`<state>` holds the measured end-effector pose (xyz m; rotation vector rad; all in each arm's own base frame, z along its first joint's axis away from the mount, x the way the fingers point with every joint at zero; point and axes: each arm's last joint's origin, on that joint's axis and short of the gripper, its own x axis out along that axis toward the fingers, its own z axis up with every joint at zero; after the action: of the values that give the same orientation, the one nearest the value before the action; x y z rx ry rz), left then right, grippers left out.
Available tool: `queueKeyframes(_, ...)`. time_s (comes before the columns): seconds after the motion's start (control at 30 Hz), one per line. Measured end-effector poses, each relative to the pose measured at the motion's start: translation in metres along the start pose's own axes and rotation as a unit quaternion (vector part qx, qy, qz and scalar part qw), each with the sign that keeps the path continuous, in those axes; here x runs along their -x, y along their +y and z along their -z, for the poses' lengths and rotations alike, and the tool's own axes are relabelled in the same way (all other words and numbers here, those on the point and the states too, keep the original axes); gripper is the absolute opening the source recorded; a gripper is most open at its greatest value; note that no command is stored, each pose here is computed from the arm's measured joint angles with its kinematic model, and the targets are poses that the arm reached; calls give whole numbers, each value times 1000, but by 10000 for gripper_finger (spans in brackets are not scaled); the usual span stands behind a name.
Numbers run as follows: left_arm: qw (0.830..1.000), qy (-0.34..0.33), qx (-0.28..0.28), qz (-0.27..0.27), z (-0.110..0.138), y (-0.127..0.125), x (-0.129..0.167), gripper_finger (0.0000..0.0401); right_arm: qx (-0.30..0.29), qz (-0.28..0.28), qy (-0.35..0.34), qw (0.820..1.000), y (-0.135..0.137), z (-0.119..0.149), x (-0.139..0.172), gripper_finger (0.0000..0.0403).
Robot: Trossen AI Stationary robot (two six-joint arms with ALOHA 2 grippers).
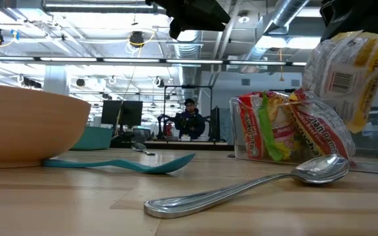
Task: Pick & Place Food Item
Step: Put the yellow noodle pack into the transparent bin
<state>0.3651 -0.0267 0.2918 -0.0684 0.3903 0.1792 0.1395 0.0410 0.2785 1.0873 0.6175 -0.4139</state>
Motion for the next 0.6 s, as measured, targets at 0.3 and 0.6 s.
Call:
queueKeyframes(0.3,1000,0,0,0,0,0,0,108,-44,20,-32,998,-4,17,7,0)
queueKeyframes(0.6,1000,-2,1,0,0,0,0,108,-36,50,-27,998,0,31,-6,0)
